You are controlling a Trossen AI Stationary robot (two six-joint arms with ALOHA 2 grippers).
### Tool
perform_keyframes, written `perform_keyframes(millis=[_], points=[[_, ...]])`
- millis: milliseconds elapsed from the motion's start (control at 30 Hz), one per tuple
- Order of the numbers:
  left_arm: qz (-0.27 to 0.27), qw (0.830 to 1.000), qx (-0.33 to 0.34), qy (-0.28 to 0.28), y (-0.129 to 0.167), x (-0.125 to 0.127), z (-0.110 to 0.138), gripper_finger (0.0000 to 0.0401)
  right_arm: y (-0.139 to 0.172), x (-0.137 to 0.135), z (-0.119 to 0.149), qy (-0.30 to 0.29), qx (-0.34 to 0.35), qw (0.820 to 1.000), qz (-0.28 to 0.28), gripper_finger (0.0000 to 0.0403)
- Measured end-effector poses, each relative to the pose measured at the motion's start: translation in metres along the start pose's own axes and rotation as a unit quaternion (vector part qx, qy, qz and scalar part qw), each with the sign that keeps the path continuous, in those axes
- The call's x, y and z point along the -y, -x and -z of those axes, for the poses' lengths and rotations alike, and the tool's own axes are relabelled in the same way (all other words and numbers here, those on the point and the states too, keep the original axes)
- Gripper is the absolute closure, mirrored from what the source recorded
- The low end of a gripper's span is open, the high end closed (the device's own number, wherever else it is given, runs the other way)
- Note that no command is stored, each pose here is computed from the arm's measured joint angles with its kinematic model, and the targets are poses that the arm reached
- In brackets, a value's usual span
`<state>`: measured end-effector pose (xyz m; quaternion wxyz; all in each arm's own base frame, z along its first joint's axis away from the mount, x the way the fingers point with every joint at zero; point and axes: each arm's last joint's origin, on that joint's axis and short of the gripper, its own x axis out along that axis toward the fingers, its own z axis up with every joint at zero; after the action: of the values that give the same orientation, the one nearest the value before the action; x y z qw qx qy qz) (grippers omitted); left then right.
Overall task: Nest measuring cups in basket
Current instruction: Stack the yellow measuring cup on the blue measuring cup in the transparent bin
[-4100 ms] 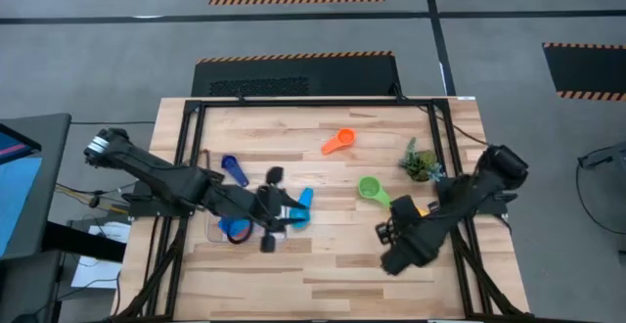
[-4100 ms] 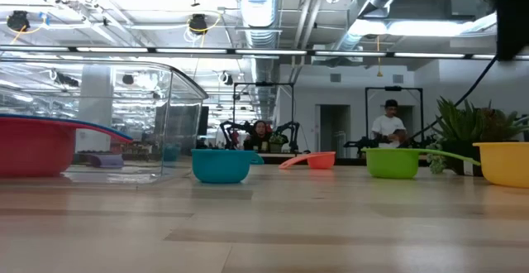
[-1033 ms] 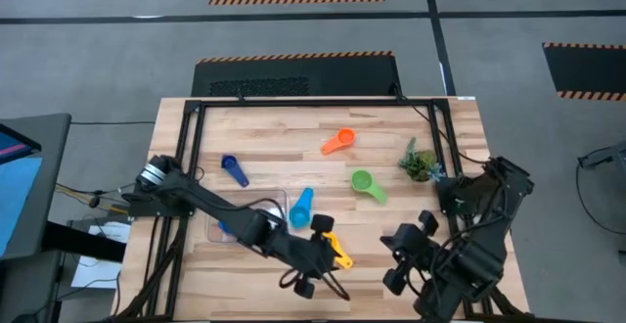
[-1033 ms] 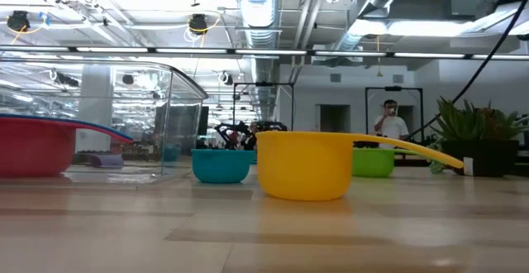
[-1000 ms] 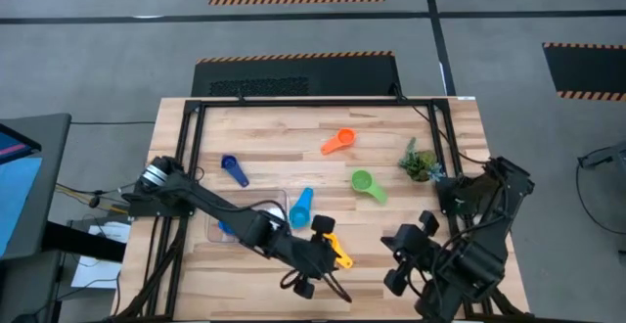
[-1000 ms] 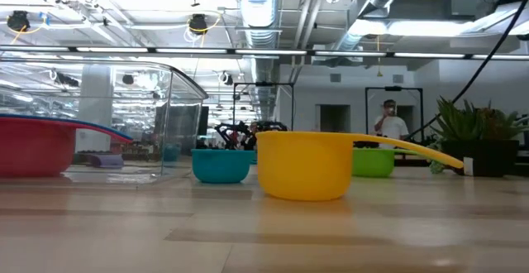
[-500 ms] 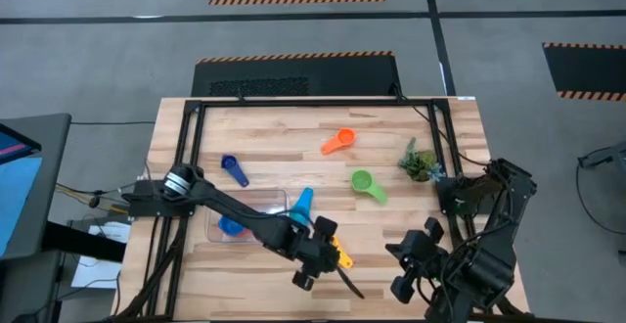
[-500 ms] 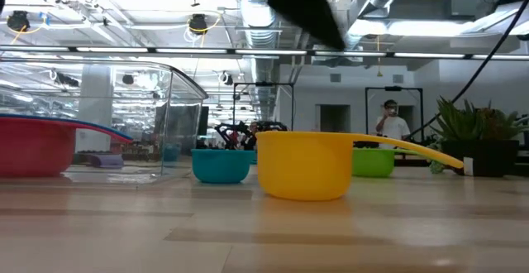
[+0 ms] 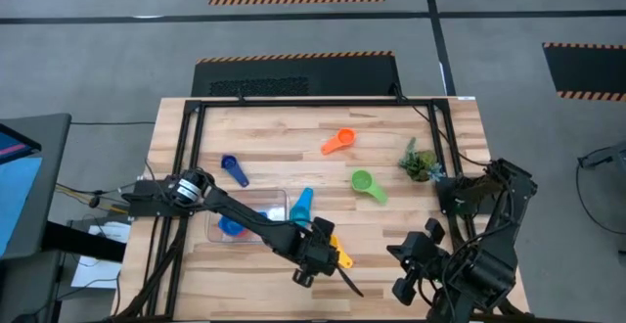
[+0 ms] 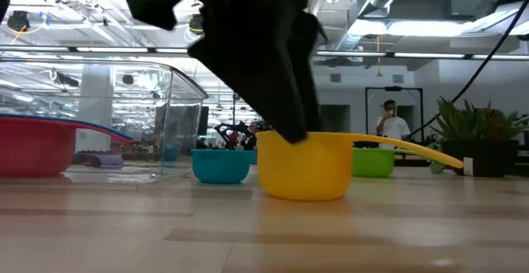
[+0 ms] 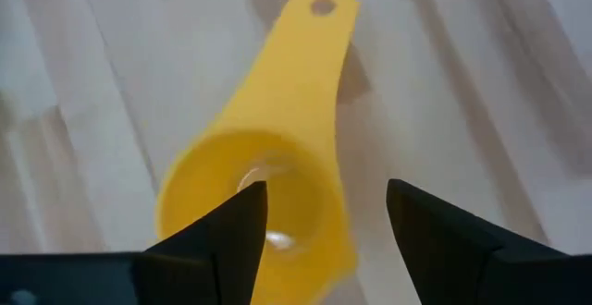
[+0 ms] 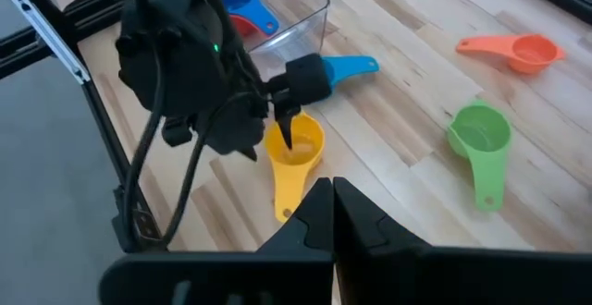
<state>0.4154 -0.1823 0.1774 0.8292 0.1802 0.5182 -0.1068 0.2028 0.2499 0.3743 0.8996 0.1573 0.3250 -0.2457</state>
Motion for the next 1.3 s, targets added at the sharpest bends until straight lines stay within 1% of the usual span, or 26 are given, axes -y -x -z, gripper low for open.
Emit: perform_keyframes(millis=[67, 133, 167, 267, 333, 433, 500, 567, 600, 667, 767, 833, 900, 1000, 1067, 1133, 1233, 1267, 1300], points=[[0.001, 1.0, -0.023, -0.005, -0.007, 0.001, 0.005, 0.0189, 0.0, 0.0, 0.0, 0.0, 0.0, 1.0, 0.0, 0.0392], [0.006, 1.0, -0.024, -0.004, -0.013, 0.002, 0.006, 0.0189, 0.001, 0.0, 0.001, 0.001, 0.0, 1.0, -0.001, 0.0392], [0.009, 0.999, -0.036, -0.006, -0.014, 0.002, 0.008, 0.0189, 0.001, 0.0, 0.001, 0.002, 0.0, 1.0, -0.001, 0.0392], [0.004, 1.0, -0.027, 0.007, -0.012, 0.001, 0.006, 0.0191, 0.002, 0.0, 0.001, 0.003, 0.0, 1.0, -0.003, 0.0392], [-0.006, 0.999, -0.034, 0.011, -0.008, 0.0, 0.007, 0.0202, 0.002, 0.0, 0.001, 0.003, 0.0, 1.0, -0.002, 0.0392], [0.003, 0.999, -0.035, 0.013, -0.006, -0.001, 0.007, 0.0245, 0.002, 0.0, 0.001, 0.003, 0.0, 1.0, -0.002, 0.0392], [0.021, 0.998, -0.049, 0.013, -0.007, -0.001, 0.01, 0.0293, 0.002, 0.0, 0.001, 0.003, 0.0, 1.0, -0.002, 0.0392], [0.038, 0.998, -0.057, 0.014, -0.008, 0.0, 0.011, 0.0354, 0.002, 0.0, 0.001, 0.003, 0.0, 1.0, -0.002, 0.0392], [0.043, 0.997, -0.062, 0.012, -0.008, 0.0, 0.012, 0.0376, 0.002, 0.0, 0.001, 0.003, 0.0, 1.0, -0.002, 0.0392], [0.046, 0.997, -0.057, 0.014, -0.006, 0.0, 0.011, 0.0385, 0.002, 0.0, 0.001, 0.003, 0.0, 1.0, -0.002, 0.0392], [0.033, 0.998, -0.059, 0.011, -0.002, -0.001, 0.008, 0.0393, 0.002, 0.0, 0.001, 0.003, 0.0, 1.0, -0.002, 0.0392], [0.037, 0.998, -0.054, 0.013, 0.008, -0.002, 0.0, 0.0395, 0.001, 0.0, 0.001, 0.003, 0.0, 1.0, -0.002, 0.0392], [0.032, 0.998, -0.046, 0.013, 0.025, -0.006, -0.012, 0.0397, 0.001, 0.0, 0.001, 0.003, 0.0, 1.0, -0.001, 0.0392], [0.006, 0.999, -0.037, 0.01, 0.058, -0.011, -0.029, 0.0398, -0.001, 0.0, -0.001, 0.0, 0.001, 1.0, 0.001, 0.0392], [-0.02, 0.999, -0.038, 0.005, 0.085, -0.014, -0.037, 0.0398, -0.001, 0.0, -0.001, 0.001, 0.001, 1.0, 0.001, 0.0392], [-0.044, 0.998, -0.052, 0.01, 0.115, -0.017, -0.039, 0.0399, -0.001, 0.0, -0.001, 0.0, 0.002, 1.0, 0.002, 0.0392], [-0.082, 0.99, -0.113, 0.027, 0.149, -0.016, -0.027, 0.0399, -0.002, 0.0, -0.002, -0.002, 0.002, 1.0, 0.004, 0.0392], [-0.094, 0.989, -0.112, 0.031, 0.153, -0.013, -0.027, 0.0399, -0.002, 0.0, -0.002, -0.002, 0.002, 1.0, 0.004, 0.0392], [-0.096, 0.99, -0.097, 0.031, 0.156, -0.01, -0.028, 0.0399, -0.002, 0.0, -0.002, -0.002, 0.002, 1.0, 0.003, 0.0392]])
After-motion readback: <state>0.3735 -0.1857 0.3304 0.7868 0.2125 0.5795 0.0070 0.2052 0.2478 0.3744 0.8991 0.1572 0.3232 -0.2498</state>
